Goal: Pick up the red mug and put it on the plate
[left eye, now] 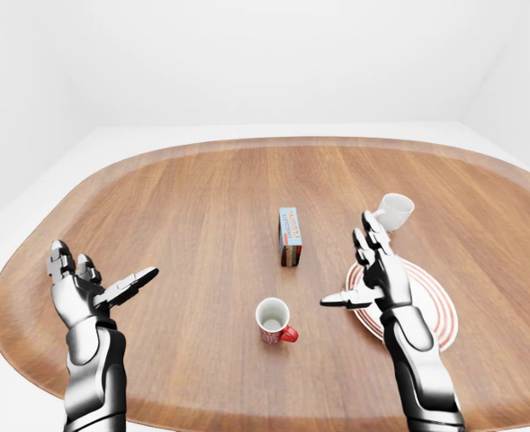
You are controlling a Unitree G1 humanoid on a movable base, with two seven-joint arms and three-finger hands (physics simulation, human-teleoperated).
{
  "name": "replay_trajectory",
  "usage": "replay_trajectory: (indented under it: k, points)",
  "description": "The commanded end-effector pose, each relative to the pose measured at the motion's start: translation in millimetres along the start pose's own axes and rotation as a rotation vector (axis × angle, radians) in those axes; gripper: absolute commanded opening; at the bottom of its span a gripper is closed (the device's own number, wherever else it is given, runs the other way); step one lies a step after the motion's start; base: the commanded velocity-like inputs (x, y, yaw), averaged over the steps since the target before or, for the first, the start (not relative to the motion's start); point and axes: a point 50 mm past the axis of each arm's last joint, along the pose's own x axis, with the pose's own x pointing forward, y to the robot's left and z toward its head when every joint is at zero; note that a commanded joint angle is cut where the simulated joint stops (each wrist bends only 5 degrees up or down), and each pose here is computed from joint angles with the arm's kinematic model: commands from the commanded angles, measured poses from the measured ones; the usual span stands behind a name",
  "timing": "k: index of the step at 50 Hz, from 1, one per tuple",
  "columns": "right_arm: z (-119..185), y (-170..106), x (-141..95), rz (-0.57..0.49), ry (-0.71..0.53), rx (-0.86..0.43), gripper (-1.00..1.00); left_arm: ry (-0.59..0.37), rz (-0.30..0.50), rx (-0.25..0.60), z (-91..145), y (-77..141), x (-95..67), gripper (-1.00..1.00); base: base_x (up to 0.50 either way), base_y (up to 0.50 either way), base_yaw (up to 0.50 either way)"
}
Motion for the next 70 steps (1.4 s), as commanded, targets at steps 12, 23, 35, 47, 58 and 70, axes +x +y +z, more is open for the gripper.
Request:
replay_trajectory:
  k: [12, 23, 35, 47, 58, 70]
  points:
    - [-63, 94, -12, 0.347, 0.193, -0.121, 1.00, 0.001, -0.003, 0.002, -1, -1, 0.4, 1.00, 0.00, 0.00, 0.00]
    - [-94, 100, -15, 0.380, 0.300, -0.167, 1.00, 0.001, -0.002, 0.002, -1, -1, -0.5, 1.00, 0.00, 0.00, 0.00]
    - [-108, 103, -16, 0.389, 0.364, -0.191, 1.00, 0.000, -0.001, 0.002, -2, -1, 0.3, 1.00, 0.00, 0.00, 0.00]
    - [-117, 104, -17, 0.395, 0.409, -0.200, 1.00, 0.000, -0.001, 0.002, -2, -1, 0.1, 1.00, 0.00, 0.00, 0.00]
    - [-124, 105, -17, 0.407, 0.442, -0.207, 1.00, 0.001, -0.002, 0.003, -3, -1, 0.6, 1.00, 0.00, 0.00, 0.00]
    - [-134, 104, -17, 0.407, 0.493, -0.206, 1.00, 0.001, -0.002, 0.004, -3, -2, 1.0, 1.00, 0.00, 0.00, 0.00]
